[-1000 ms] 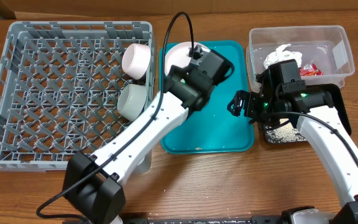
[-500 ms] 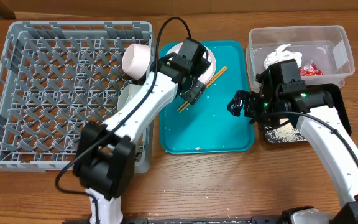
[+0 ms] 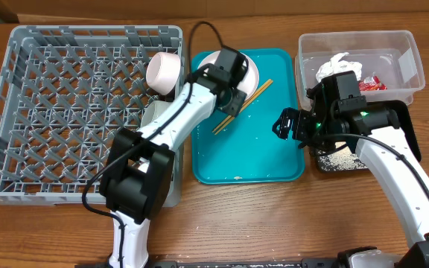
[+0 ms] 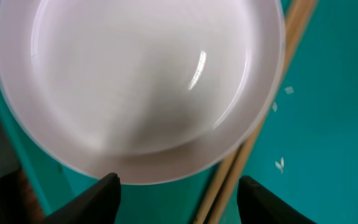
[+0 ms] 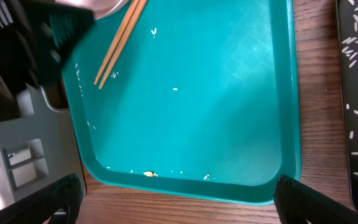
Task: Sort waste into correct bins and load items into the dishwasher
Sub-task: 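Reach the left gripper to the white plate and grasp its edge, then lift the white plate on edge and carry it to the rack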
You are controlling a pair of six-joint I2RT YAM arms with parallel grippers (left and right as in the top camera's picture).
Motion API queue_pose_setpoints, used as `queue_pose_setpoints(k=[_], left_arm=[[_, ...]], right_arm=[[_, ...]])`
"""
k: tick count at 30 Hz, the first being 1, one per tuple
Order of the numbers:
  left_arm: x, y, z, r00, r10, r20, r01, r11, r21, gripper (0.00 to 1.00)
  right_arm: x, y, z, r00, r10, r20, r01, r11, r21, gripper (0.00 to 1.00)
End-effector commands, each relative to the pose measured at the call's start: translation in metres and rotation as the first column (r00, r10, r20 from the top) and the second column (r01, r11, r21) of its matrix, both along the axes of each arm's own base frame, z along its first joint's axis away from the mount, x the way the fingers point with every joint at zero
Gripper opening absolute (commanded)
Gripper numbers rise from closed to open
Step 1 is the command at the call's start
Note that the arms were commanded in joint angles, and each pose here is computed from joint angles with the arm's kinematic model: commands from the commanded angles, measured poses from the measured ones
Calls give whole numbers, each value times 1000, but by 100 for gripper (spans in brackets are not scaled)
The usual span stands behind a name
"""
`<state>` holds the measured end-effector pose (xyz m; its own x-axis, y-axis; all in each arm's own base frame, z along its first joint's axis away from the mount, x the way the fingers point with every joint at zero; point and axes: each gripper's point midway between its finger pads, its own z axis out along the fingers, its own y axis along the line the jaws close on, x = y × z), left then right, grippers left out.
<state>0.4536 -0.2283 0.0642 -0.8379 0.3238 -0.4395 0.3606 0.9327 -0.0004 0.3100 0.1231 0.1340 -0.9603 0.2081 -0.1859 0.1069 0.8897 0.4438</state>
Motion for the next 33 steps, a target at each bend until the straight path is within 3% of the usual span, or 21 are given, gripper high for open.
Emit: queue_pose_setpoints(k=[1, 6, 11, 29, 33], left_arm=[[28, 28, 16, 910, 413, -36, -413, 896, -162, 55], [28, 40, 5, 794, 596, -122, -607, 765, -214, 40], [21, 41, -5, 742, 654, -144, -669, 715, -202, 32], [13, 42, -51, 703, 689, -176, -710, 695, -115, 27], [11, 43, -63, 685, 703, -190, -726, 681, -99, 16]], right_arm=[[6, 2, 14, 999, 6, 48, -6, 1000, 3, 100], [6, 2, 14, 999, 6, 48, -6, 1000, 3, 100], [6, 2, 14, 999, 5, 48, -6, 1000, 3, 100], [6, 2, 14, 999, 6, 48, -6, 1000, 3, 100], [6, 2, 14, 999, 5, 48, -6, 1000, 3, 100]])
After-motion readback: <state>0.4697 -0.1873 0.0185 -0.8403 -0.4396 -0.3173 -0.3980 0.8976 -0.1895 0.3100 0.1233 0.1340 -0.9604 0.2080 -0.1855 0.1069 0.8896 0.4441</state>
